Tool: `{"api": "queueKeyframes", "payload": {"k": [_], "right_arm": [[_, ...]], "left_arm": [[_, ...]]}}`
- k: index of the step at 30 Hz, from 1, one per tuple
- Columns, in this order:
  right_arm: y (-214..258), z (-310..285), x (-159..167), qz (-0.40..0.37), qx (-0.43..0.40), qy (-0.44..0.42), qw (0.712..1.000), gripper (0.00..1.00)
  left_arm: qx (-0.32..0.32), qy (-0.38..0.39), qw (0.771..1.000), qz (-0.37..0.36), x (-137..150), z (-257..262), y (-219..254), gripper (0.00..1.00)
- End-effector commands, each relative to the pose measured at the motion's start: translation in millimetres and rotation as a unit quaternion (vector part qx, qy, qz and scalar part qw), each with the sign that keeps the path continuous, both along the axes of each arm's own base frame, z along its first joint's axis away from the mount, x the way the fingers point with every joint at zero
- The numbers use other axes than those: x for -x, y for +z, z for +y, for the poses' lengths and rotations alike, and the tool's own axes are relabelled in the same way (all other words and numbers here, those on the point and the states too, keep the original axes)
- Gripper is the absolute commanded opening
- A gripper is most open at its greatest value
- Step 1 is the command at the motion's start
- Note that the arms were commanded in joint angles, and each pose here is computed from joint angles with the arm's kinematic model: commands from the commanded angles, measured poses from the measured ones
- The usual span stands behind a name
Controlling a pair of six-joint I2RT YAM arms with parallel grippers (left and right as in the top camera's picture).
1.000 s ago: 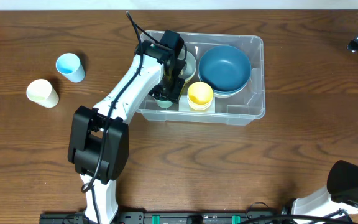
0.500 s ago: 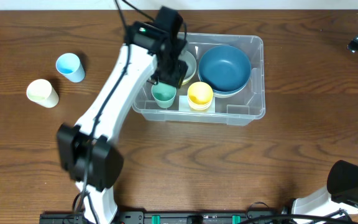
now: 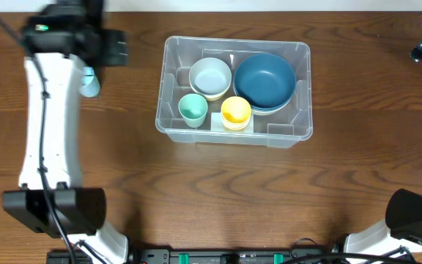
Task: Pack container
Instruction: 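Release the green cup and withdraw the left gripper left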
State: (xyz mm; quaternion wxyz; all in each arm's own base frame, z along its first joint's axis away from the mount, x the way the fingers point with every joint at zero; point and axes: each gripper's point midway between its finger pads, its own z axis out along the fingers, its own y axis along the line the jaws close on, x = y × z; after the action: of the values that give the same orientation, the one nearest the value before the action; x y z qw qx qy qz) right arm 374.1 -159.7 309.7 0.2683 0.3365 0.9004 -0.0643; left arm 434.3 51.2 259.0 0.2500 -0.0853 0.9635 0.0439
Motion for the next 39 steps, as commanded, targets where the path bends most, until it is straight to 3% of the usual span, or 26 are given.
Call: {"api": "queueKeyframes", "payload": {"k": [1,16,34,37,38,39], "right_arm": [[-2,-3,1,0.001,-0.002,-0.010,1.000,0.99],[-2,-3,1,0.001,-0.002,-0.010,1.000,0.99],[-2,-3,1,0.001,-0.001,-0.010,1.000,0.99],[-2,-3,1,0.001,-0.002,-0.010,1.000,0.99],[-2,-3,1,0.001,-0.002,-0.010,1.000,0.99],[-2,-3,1,0.001,-0.002,-0.010,1.000,0.99]], "left_arm": [[0.000,0.031,0.999,0.021,1,36,-16,0.79],[0.014,-0.069,0.992,0.100,-34,44,-111,0.79],[0.020,-0.092,0.984,0.153,-53,48,-198,0.78],[0.023,-0.092,0.982,0.162,-52,48,-208,0.69],[0.024,-0.092,0.982,0.163,-51,48,-209,0.63],[0.024,-0.092,0.982,0.165,-51,47,-210,0.51]]}}
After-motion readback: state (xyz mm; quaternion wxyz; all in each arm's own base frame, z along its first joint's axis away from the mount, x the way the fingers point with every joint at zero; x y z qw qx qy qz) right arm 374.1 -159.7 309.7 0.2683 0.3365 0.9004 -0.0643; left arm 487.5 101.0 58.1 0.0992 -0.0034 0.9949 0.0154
